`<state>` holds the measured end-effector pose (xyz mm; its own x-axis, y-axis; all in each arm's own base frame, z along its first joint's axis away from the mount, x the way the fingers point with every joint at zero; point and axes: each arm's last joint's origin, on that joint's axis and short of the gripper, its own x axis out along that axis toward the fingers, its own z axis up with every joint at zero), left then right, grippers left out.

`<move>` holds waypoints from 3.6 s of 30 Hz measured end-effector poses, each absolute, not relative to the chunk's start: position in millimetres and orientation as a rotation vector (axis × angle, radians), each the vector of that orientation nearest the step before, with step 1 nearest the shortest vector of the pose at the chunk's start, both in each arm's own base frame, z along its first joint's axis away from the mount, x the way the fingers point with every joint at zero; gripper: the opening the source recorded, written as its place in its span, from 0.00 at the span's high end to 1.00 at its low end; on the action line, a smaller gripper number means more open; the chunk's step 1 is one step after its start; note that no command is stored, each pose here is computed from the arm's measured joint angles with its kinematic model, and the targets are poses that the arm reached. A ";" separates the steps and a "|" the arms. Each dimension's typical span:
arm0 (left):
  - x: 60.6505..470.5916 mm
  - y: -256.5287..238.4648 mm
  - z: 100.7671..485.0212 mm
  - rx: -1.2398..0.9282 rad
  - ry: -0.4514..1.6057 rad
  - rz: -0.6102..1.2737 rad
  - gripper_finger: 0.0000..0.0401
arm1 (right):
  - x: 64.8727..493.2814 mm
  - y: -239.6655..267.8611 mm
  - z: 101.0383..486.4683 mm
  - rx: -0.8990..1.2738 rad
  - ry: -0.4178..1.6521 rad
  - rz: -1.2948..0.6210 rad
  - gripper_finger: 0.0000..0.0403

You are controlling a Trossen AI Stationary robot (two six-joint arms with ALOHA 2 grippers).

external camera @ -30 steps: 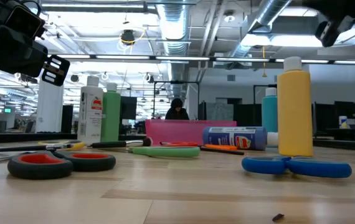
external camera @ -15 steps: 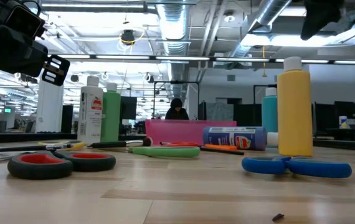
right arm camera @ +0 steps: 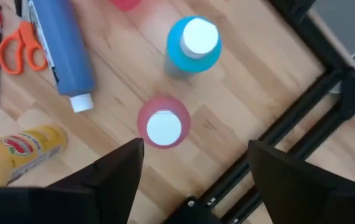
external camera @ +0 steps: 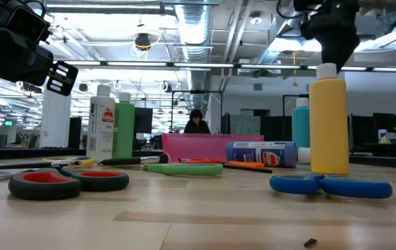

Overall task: Pick & Place Paint Supplies
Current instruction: Put the pink paint bottle into the orange bin

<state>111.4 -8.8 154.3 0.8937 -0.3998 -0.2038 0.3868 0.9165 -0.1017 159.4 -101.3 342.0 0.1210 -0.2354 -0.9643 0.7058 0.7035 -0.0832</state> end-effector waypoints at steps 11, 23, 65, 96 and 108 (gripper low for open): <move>111.5 -8.8 154.3 -0.059 0.225 -0.408 1.00 | 167.1 -108.0 311.9 0.487 1.284 -0.693 0.29; 111.5 -8.8 154.3 -0.059 0.225 -0.408 1.00 | 169.7 -113.7 288.0 0.509 1.320 -0.679 0.29; 111.5 -8.8 154.2 -0.059 0.225 -0.407 1.00 | 170.5 -117.3 284.9 0.544 1.333 -0.600 0.54; 111.5 -8.8 154.3 -0.059 0.225 -0.408 1.00 | 169.8 -117.0 275.5 0.542 1.342 -0.604 0.72; 111.5 -8.8 154.2 -0.059 0.225 -0.408 1.00 | 163.4 -113.8 288.4 0.499 1.373 -0.639 0.72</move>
<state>111.5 -8.8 154.2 0.8934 -0.3998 -0.2049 0.3867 0.9165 -0.1021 163.4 -113.8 288.4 0.0763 -0.1248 -0.9892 0.6765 0.7353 -0.0406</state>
